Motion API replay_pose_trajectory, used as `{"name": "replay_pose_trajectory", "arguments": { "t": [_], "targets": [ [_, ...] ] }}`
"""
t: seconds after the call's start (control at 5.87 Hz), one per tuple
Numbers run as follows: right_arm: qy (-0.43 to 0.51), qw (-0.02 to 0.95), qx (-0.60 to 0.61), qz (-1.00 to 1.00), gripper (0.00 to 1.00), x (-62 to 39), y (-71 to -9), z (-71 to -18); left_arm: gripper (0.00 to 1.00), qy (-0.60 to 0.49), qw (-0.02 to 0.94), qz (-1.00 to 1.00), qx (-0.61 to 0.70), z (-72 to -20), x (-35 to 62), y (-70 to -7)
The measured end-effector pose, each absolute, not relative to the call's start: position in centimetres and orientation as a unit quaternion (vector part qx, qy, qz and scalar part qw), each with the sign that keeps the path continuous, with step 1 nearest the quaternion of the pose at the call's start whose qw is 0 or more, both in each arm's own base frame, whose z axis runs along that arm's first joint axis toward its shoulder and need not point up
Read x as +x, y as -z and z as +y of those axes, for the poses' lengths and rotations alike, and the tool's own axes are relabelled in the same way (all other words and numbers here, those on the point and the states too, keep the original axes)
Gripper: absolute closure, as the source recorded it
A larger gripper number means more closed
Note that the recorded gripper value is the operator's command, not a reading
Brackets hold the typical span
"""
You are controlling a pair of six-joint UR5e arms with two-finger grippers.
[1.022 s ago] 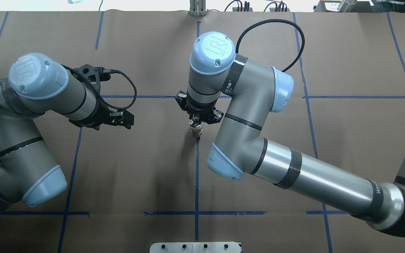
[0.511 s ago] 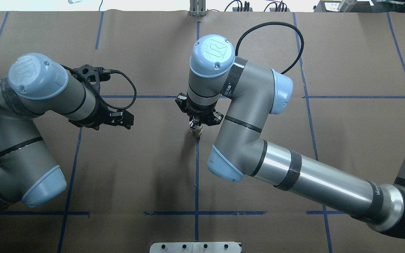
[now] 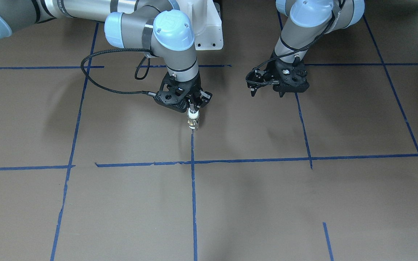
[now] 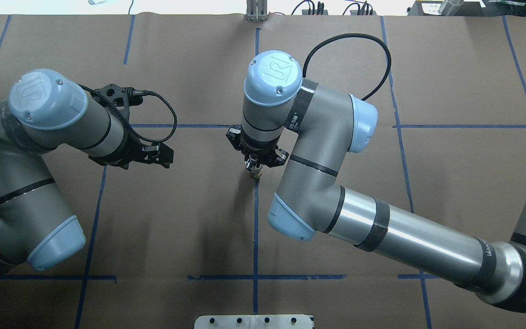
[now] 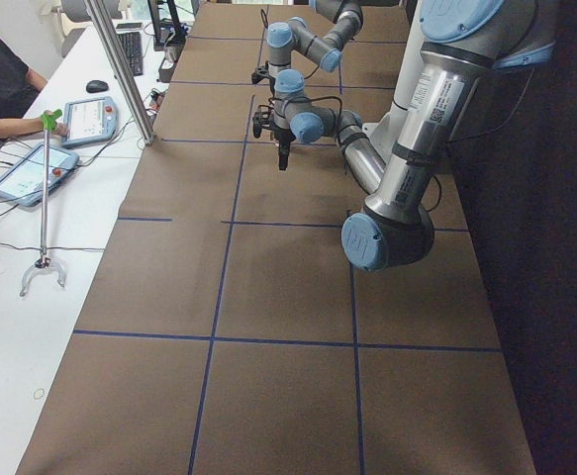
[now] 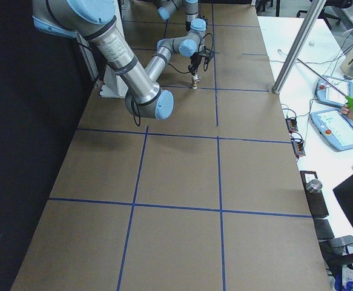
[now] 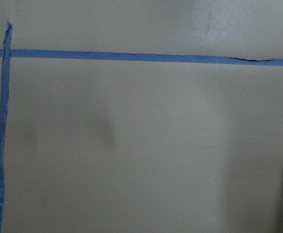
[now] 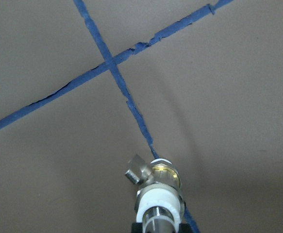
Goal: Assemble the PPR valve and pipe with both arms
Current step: 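Lower the chrome fitting onto the valve top with the right gripper, then open the right gripper and lift it off the joined parts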
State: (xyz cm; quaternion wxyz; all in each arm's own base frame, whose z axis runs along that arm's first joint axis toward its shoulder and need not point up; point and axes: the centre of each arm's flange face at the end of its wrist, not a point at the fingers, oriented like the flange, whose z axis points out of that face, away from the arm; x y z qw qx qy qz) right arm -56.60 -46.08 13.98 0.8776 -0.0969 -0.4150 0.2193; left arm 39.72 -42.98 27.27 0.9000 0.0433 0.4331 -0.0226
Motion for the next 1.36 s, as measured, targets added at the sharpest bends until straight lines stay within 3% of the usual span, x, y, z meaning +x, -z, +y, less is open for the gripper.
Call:
{"name": "replay_pose_trajectory", "arguments": {
  "t": [0.17,0.34,0.51,0.68,1.02,1.19,1.36],
  "targets": [
    [-0.219,0.878,-0.097,-0.414,0.95,-56.7,-14.06,-46.07,0.01,0.023,0.9,0.433,0.043,-42.95,39.66,-27.3],
    [-0.219,0.878,-0.098,-0.413,0.76,-56.76,-14.12,-46.05,0.01,0.024,0.9,0.433,0.043,-42.93,39.64,-27.34],
    [-0.219,0.879,-0.098,-0.413,0.34,-56.8,-14.2,-46.06,0.01,0.024,0.9,0.433,0.043,-42.91,39.61,-27.37],
    [-0.218,0.879,-0.097,-0.413,0.26,-56.8,-14.24,-46.09,0.01,0.024,0.9,0.432,0.043,-42.9,39.59,-27.39],
    [-0.219,0.879,-0.097,-0.412,0.24,-56.78,-14.35,-46.17,0.01,0.024,0.9,0.432,0.043,-42.9,39.59,-27.41],
    [-0.219,0.879,-0.097,-0.412,0.04,-56.78,-14.36,-46.18,0.01,0.024,0.9,0.432,0.043,-42.9,39.59,-27.41],
    [-0.219,0.879,-0.097,-0.413,0.0,-56.7,-14.2,-46.13,0.01,0.024,0.9,0.432,0.043,-42.89,39.58,-27.4]
  ]
}}
